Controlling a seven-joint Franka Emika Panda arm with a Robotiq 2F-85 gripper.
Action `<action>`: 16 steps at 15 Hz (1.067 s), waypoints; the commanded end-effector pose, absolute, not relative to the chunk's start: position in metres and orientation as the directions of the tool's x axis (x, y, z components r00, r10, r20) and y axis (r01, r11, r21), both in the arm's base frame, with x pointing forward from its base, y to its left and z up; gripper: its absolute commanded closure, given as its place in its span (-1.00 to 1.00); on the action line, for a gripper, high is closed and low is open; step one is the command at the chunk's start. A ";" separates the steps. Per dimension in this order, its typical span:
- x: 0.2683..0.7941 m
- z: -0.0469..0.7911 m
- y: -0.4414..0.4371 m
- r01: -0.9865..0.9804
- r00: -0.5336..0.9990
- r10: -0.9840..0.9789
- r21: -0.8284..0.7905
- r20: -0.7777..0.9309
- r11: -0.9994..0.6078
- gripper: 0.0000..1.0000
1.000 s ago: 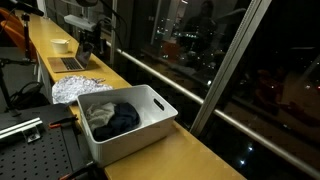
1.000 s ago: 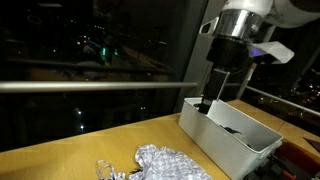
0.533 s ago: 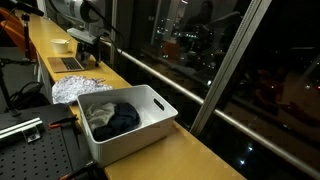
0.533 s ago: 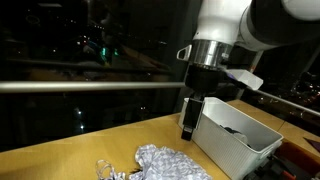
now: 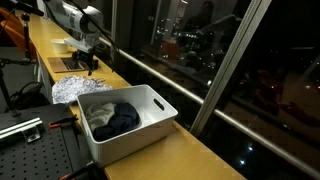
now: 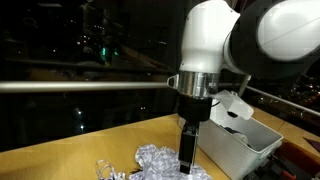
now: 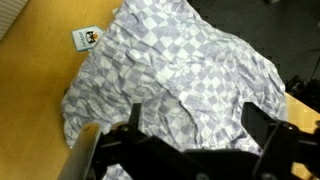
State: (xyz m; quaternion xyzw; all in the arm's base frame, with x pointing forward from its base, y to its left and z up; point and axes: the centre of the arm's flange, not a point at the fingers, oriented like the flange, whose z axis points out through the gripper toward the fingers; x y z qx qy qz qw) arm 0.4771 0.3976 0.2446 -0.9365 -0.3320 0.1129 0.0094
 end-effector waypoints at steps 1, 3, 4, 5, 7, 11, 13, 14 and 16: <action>0.483 0.208 0.417 0.627 0.743 0.624 -0.072 -0.242 -0.775 -1.00; 0.480 0.193 0.416 0.646 0.732 0.631 -0.032 -0.259 -0.763 -1.00; 0.477 0.189 0.414 0.657 0.726 0.634 -0.003 -0.267 -0.754 -1.00; 0.476 0.186 0.411 0.666 0.722 0.635 0.027 -0.275 -0.746 -1.00; 0.474 0.177 0.407 0.672 0.720 0.633 0.061 -0.283 -0.738 -1.00; 0.482 0.123 0.397 0.662 0.723 0.620 0.049 -0.304 -0.748 -1.00; 0.488 0.098 0.391 0.648 0.731 0.609 0.033 -0.309 -0.761 -1.00; 0.490 0.086 0.388 0.640 0.736 0.601 0.029 -0.310 -0.768 -1.00; 0.494 0.069 0.384 0.624 0.746 0.590 0.016 -0.308 -0.781 -1.00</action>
